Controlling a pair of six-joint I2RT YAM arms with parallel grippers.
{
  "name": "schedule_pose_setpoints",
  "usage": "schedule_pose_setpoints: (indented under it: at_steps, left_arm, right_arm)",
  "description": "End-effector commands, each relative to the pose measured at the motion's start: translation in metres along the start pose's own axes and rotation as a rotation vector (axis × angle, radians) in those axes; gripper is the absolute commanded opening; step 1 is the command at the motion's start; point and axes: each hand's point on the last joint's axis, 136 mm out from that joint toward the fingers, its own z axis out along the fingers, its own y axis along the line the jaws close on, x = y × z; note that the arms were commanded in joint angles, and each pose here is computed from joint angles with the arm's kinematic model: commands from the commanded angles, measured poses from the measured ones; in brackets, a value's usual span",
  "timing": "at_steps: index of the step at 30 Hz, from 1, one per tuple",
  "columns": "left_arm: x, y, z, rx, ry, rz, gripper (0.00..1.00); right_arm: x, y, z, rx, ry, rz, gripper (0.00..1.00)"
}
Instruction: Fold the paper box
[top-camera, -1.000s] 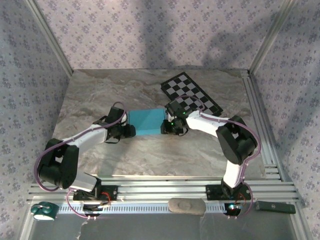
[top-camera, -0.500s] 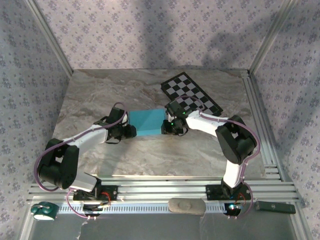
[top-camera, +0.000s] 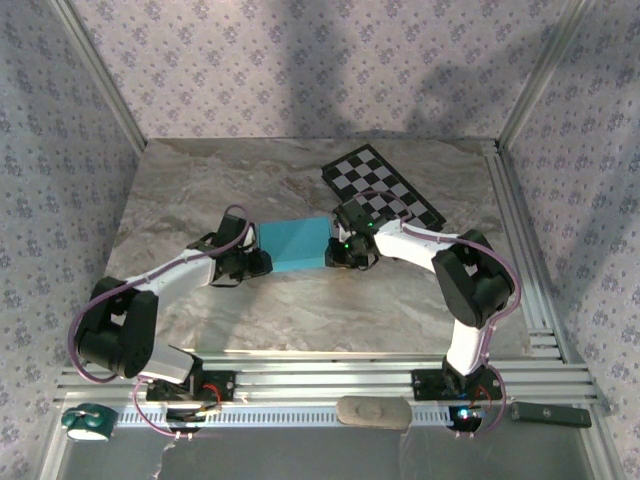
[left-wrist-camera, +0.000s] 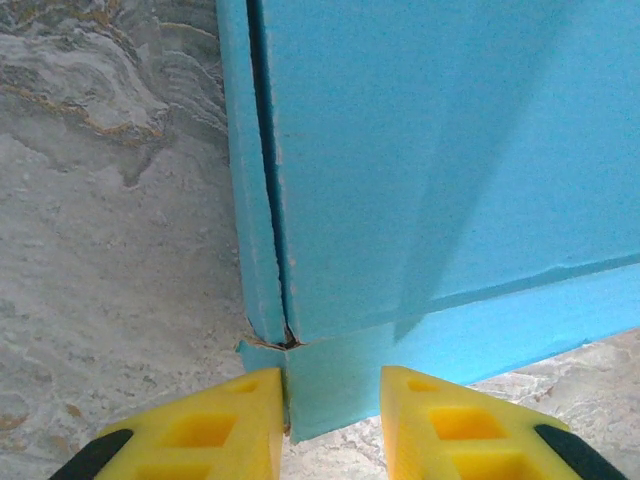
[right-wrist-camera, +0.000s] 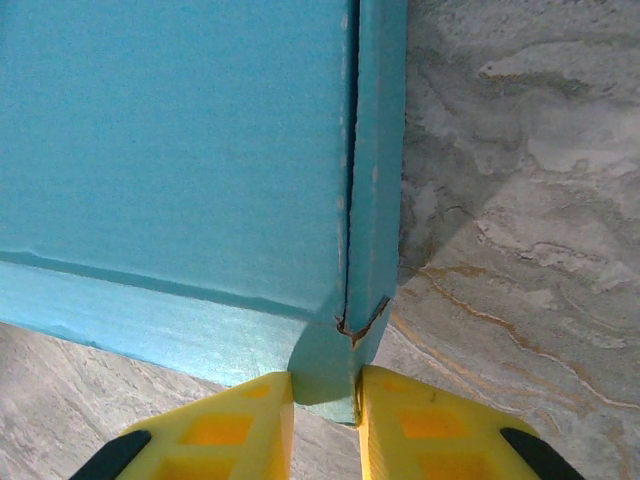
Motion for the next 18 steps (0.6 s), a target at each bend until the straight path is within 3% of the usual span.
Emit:
schedule_pose_setpoints:
  at_steps: [1,8,12,18]
  left_arm:
    - [-0.003,-0.014,-0.006,0.075,-0.008,-0.010,0.31]
    - [0.000,-0.009,-0.010,0.044,0.009,-0.004,0.31]
    - [-0.002,-0.003,-0.016,-0.001,0.001,0.016,0.36]
    - [0.002,-0.009,-0.011,0.036,0.040,0.010,0.36]
  right_arm:
    - [0.004,0.004,0.003,-0.018,0.030,-0.007,0.24]
    - [0.002,0.001,0.002,-0.011,0.033,-0.011,0.24]
    - [0.001,0.001,0.002,-0.010,0.034,-0.012,0.24]
    - [-0.004,0.006,-0.001,-0.023,0.050,-0.036,0.27]
